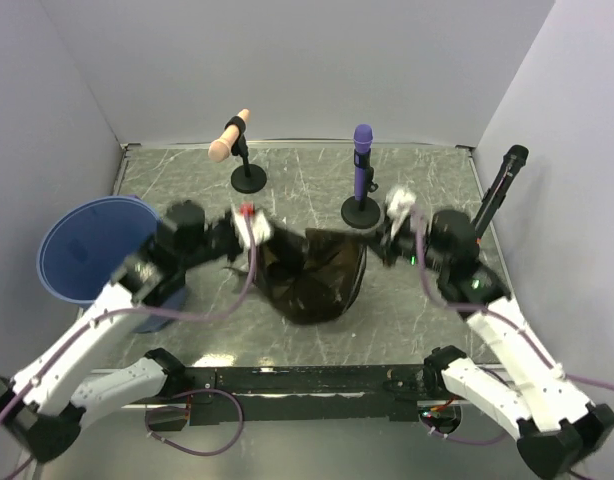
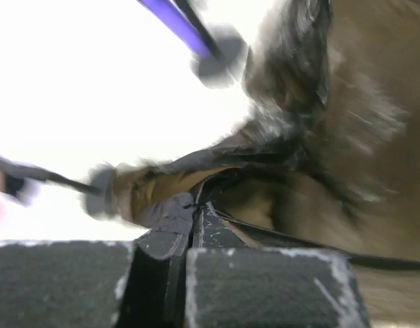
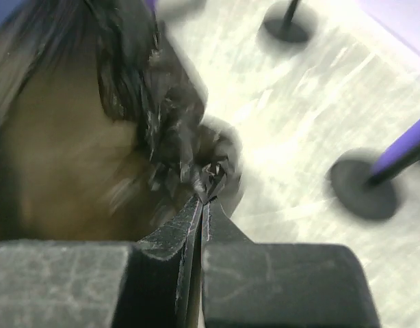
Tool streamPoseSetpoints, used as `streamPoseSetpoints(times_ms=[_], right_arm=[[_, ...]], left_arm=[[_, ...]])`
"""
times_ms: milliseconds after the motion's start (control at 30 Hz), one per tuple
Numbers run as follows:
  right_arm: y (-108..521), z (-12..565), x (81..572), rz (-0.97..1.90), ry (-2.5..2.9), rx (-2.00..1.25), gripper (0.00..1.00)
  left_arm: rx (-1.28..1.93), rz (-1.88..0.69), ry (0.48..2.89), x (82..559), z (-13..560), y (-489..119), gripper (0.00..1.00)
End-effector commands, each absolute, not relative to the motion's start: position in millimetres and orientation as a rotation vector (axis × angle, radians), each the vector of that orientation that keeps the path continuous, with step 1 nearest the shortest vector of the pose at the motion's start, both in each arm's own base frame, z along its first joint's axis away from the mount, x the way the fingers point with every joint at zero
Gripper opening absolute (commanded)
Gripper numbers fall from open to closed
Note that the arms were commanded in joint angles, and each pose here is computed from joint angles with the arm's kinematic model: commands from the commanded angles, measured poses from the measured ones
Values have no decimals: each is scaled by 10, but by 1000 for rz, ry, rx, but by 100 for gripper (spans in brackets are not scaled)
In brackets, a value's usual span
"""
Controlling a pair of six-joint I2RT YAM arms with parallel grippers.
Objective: Put the trash bags into the trash bin
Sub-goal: Unfold the trash bag at the center of the board.
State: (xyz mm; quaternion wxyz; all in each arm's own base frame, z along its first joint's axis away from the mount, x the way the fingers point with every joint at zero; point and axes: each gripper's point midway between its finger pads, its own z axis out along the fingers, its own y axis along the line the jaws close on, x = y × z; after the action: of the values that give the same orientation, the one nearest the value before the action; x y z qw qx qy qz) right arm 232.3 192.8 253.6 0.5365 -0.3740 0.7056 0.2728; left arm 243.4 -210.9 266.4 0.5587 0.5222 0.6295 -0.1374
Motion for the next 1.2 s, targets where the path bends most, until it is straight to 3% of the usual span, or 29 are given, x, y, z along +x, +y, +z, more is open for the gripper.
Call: streamPoseSetpoints(times_ms=[0,133,267,467,600,633,700,733,800,833,900,933,1033,1167], right_arm=[[1934,3458,3131,608,1643,-639,0],[1799,4282,3942,516,1546,-508,0],[1658,5658,4143,419,1249,-466,0],[1457,7133,3348,287,735,-473,0],[1391,7417,2730,203,519,-524,0],[1424,7302,2724,204,536,-546,0],[1541,6792,2844,217,642,-618,0],[1692,6072,3138,257,803,-671,0],[1811,4733,3248,322,1090,-745,0],[1861,3921,3199,375,1269,-797,0],[1899,2912,2743,495,1487,-904,0],[1905,2681,2516,548,1532,-936,0],[1919,2493,2041,633,1567,-955,0],[1965,2814,2113,610,1516,-936,0]], left_arm=[[1005,-265,1510,3061,3429,-2259,1],[846,-122,1364,3611,4359,-2254,1],[674,32,1098,3838,5581,-2140,1],[474,89,664,3380,7125,-1911,1],[455,51,518,3012,7385,-1872,1],[478,33,522,2990,7280,-1907,1],[644,-9,648,3171,6543,-2180,1],[786,-34,747,3249,5926,-2347,1],[1059,-77,1038,3319,4305,-2468,1],[1203,-113,1214,3213,3350,-2416,1],[1418,-215,1365,2673,2327,-2210,1],[1475,-276,1375,2415,2116,-2154,1],[1377,-354,1314,2062,2337,-2102,1],[1319,-325,1345,2210,2651,-2164,1]])
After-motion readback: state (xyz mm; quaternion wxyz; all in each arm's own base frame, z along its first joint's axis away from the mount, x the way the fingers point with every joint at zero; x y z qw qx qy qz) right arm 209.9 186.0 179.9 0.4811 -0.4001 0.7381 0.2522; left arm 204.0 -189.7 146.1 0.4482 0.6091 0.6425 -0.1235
